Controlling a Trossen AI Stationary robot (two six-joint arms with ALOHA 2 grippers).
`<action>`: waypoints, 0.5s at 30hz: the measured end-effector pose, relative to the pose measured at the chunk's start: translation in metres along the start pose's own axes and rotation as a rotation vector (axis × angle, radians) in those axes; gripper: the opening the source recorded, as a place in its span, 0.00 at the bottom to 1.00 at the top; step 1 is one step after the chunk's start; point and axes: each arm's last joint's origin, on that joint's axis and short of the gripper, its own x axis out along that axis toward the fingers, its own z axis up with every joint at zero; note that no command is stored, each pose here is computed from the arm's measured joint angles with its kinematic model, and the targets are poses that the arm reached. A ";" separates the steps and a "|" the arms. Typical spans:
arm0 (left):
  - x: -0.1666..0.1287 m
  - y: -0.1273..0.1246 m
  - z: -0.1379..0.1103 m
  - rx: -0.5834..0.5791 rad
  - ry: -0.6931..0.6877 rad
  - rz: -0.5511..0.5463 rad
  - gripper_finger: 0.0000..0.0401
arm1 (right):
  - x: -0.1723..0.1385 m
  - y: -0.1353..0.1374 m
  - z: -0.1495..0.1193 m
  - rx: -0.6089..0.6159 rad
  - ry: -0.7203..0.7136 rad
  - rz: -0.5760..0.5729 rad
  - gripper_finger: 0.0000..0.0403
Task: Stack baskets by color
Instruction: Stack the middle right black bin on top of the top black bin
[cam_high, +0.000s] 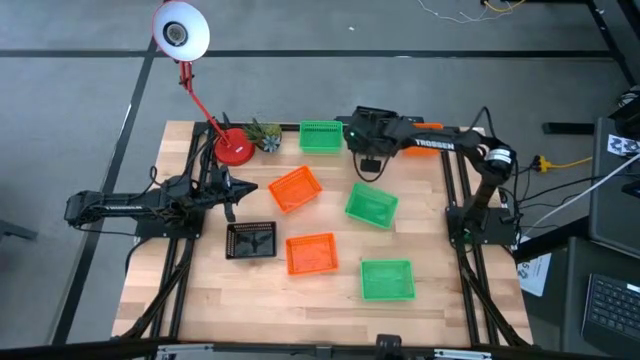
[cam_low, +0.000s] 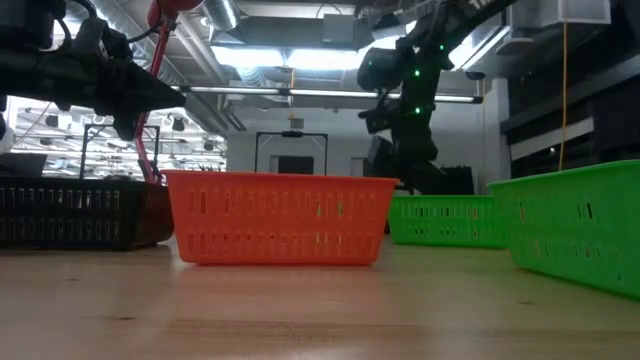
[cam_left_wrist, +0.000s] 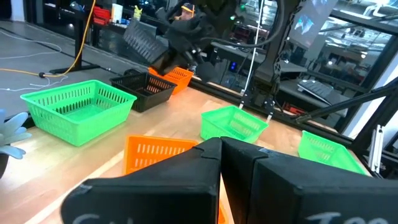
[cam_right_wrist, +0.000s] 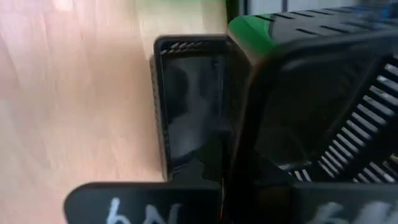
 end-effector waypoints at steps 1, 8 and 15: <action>0.000 0.000 0.000 0.000 0.000 0.000 0.00 | 0.002 -0.001 0.000 0.004 -0.004 0.022 0.00; 0.000 0.000 0.000 0.001 0.000 0.000 0.00 | 0.010 -0.008 -0.004 0.032 -0.007 0.062 0.00; 0.000 0.000 0.000 0.001 0.000 0.000 0.00 | 0.014 -0.015 -0.008 0.054 -0.009 0.088 0.06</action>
